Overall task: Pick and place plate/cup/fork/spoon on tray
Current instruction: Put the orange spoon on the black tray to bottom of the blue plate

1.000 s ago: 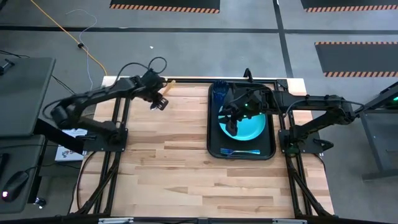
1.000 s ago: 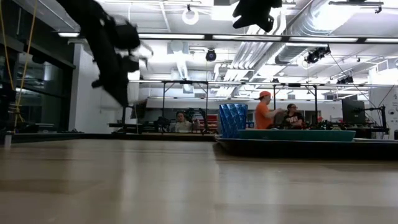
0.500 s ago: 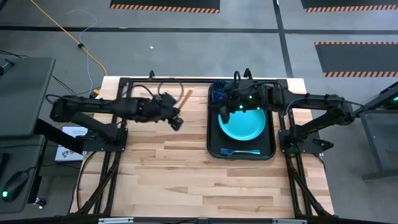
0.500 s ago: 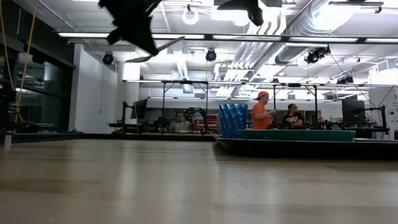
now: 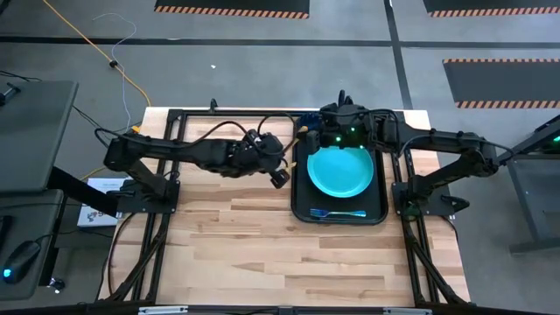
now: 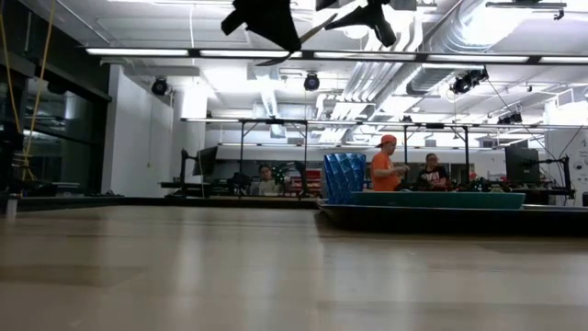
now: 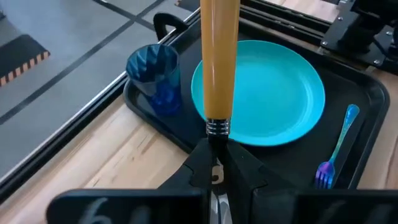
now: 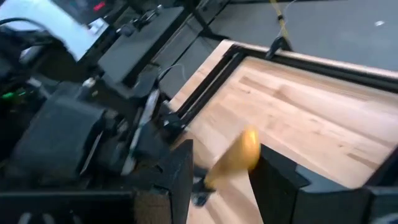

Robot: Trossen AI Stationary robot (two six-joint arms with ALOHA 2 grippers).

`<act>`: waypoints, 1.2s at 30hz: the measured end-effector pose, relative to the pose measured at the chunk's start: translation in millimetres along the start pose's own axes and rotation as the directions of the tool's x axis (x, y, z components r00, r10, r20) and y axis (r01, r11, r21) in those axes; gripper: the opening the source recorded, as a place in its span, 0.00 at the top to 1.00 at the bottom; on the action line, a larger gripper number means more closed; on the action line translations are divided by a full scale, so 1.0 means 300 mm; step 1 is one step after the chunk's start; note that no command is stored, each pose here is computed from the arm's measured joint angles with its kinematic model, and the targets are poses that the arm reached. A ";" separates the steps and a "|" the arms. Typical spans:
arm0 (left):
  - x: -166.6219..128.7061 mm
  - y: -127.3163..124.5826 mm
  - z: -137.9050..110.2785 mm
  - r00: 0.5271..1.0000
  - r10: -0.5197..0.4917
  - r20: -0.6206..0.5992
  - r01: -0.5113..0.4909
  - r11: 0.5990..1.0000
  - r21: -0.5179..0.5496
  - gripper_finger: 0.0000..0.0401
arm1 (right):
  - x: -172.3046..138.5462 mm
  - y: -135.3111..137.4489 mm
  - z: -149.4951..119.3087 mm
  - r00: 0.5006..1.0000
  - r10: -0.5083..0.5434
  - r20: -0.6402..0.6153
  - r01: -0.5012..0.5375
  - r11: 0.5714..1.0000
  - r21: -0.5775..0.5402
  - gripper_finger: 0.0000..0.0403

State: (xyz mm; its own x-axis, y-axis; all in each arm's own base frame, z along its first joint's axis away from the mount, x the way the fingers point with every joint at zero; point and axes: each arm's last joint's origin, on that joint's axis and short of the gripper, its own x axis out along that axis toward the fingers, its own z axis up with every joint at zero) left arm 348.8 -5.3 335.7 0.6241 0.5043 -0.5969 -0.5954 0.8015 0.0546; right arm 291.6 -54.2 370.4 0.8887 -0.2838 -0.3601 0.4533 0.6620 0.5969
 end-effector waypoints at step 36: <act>-0.245 0.135 0.201 0.960 -0.160 0.230 0.164 0.987 0.002 0.46 | -0.361 -0.176 -0.052 0.861 -0.445 -0.247 0.402 0.892 -0.206 0.98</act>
State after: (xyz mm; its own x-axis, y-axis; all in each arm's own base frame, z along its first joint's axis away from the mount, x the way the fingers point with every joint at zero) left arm 309.4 9.4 429.9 0.8107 0.4301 -0.3973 -0.4842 0.8739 -0.0419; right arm 170.4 -47.4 366.7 0.5466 -0.3677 -0.7524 0.7474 0.6195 0.2402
